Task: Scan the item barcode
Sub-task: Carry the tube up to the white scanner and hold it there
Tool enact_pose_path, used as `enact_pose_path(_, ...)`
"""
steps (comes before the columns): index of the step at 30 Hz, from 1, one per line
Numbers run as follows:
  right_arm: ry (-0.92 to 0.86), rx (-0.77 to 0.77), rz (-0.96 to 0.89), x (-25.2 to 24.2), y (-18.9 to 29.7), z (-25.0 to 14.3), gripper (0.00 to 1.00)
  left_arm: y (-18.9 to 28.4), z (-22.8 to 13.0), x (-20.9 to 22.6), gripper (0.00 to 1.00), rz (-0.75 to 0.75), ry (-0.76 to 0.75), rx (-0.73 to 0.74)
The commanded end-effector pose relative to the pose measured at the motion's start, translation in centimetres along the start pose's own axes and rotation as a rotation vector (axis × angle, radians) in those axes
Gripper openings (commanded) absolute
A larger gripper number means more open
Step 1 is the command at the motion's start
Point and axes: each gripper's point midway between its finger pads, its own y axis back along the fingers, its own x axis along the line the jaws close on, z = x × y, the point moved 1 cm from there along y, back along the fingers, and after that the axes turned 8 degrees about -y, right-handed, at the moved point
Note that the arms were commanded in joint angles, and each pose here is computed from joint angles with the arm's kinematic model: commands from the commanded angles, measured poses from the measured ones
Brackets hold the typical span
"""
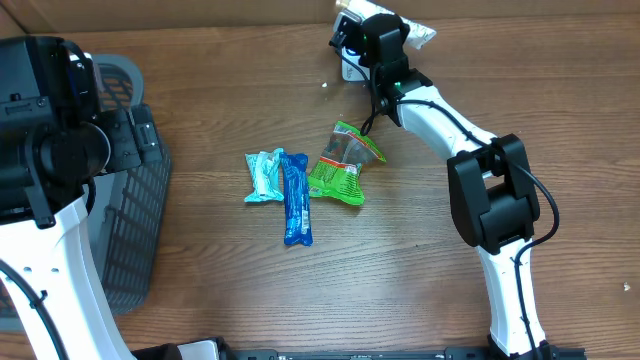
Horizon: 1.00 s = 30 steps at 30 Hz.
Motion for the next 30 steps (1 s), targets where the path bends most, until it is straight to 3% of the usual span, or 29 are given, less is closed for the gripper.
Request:
enact_pose_path(1, 0.050, -0.001, -0.065, -2.2, 0.3, 0.7, 0.04, 0.3, 0.3, 0.3, 1.00, 0.009, -0.004, -0.016)
enact_pose_path(30, 0.075, 0.029, -0.012, 0.0, -2.0, -2.4, 0.04, 0.3, 0.3, 0.3, 1.00, 0.009, -0.004, -0.016)
